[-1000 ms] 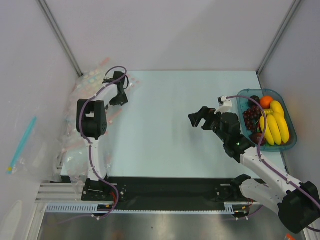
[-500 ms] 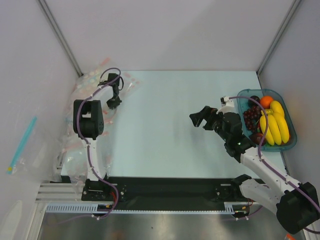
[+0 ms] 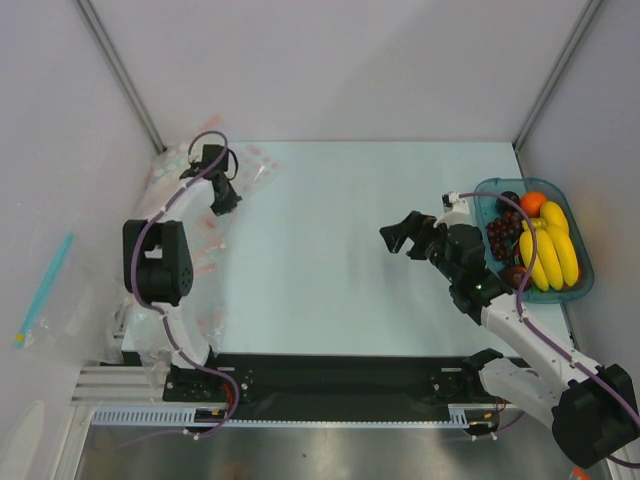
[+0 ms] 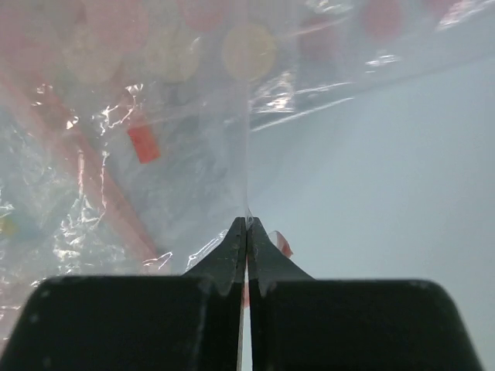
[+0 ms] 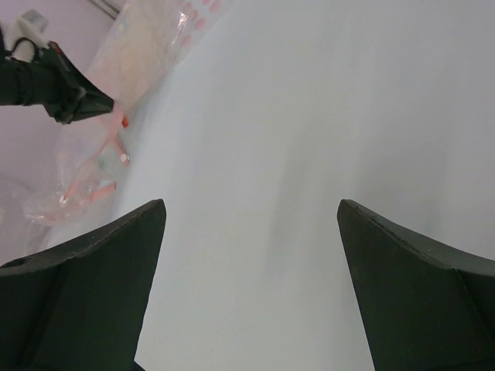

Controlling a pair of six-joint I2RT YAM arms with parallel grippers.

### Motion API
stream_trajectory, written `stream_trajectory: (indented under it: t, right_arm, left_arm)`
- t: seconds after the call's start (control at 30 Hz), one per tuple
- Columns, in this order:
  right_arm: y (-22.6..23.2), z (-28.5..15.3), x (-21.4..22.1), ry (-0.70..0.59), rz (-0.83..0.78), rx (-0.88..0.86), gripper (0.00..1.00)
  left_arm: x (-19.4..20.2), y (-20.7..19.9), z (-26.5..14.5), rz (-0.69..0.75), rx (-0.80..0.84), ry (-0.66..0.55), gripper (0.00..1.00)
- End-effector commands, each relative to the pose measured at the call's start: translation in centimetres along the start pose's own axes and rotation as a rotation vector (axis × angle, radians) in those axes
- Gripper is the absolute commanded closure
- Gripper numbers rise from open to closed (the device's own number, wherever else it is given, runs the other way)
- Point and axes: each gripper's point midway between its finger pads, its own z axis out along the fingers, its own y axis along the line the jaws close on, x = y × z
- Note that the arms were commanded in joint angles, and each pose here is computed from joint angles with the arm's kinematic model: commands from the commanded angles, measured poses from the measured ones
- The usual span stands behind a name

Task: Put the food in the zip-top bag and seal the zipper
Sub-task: Pick up the zipper food storage bag at the center of the board, then open the zipper of the food storage bag.

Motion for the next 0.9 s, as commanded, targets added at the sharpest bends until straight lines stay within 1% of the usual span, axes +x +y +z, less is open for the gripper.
stream_trajectory:
  t: [0.0,0.13,0.17,0.23,0.27,0.3,0.33,0.37,0.4,0.43,0.47,0.53,0.57,0.63,0.67,0.73,0.87]
  right_arm:
    - [0.6,0.2,-0.7,-0.029,-0.003,-0.034,0.01]
    - [1.2,0.8,0.1,0.002,-0.009,-0.079,0.02]
    - [1.7,0.9,0.3,0.012,-0.011,-0.107,0.03]
    - [2.2,1.1,1.0,0.037,-0.025,-0.138,0.04]
    - [2.6,1.2,1.4,0.056,-0.032,-0.159,0.05]
    - [2.9,1.3,1.3,0.052,-0.039,-0.174,0.07]
    - [3.5,1.2,1.5,0.056,-0.058,-0.198,0.07]
    - [4.0,1.2,1.5,0.053,-0.069,-0.219,0.09]
    - [4.5,1.1,1.7,0.056,-0.084,-0.237,0.1]
    - [5.3,0.9,2.1,0.06,-0.114,-0.263,0.11]
    - [5.8,0.8,2.2,0.059,-0.134,-0.277,0.12]
    - [6.7,0.8,2.4,0.054,-0.17,-0.296,0.13]
    - [7.6,0.5,3.0,0.058,-0.208,-0.323,0.14]
    - [8.6,0.3,3.7,0.064,-0.241,-0.353,0.14]
    - [9.5,0.1,4.2,0.061,-0.281,-0.382,0.15]
    - [10.4,0.0,5.0,0.07,-0.315,-0.403,0.16]
    - [12.7,-0.3,7.0,0.072,-0.406,-0.461,0.22]
  left_arm:
    - [-4.3,-4.3,-7.9,-0.071,0.231,-0.145,1.0]
    - [-2.9,-8.0,-13.6,-0.056,0.443,-0.128,1.0]
    - [-2.0,-9.2,-15.9,-0.051,0.519,-0.141,1.0]
    - [-0.7,-10.2,-18.3,-0.044,0.598,-0.151,1.0]
    - [0.8,-11.1,-19.2,-0.036,0.643,-0.148,1.0]
    - [0.9,-11.1,-21.4,-0.041,0.694,-0.18,1.0]
    - [1.7,-11.6,-22.8,-0.047,0.75,-0.178,1.0]
    - [3.3,-12.1,-23.1,-0.034,0.786,-0.171,0.99]
    - [3.9,-12.4,-23.9,-0.033,0.819,-0.178,0.99]
    - [4.2,-12.4,-25.8,-0.039,0.869,-0.2,0.99]
    - [5.7,-12.9,-26.2,-0.023,0.909,-0.192,0.99]
    - [6.6,-12.9,-28.0,-0.025,0.976,-0.208,0.99]
    - [7.8,-13.2,-28.2,-0.025,1.01,-0.2,0.98]
    - [8.4,-13.0,-29.7,-0.035,1.07,-0.22,0.98]
    - [9.5,-12.9,-29.3,-0.029,1.083,-0.211,0.97]
    - [9.7,-12.7,-30.2,-0.035,1.133,-0.244,0.95]
    - [10.5,-10.9,-31.2,-0.054,1.186,-0.288,0.93]
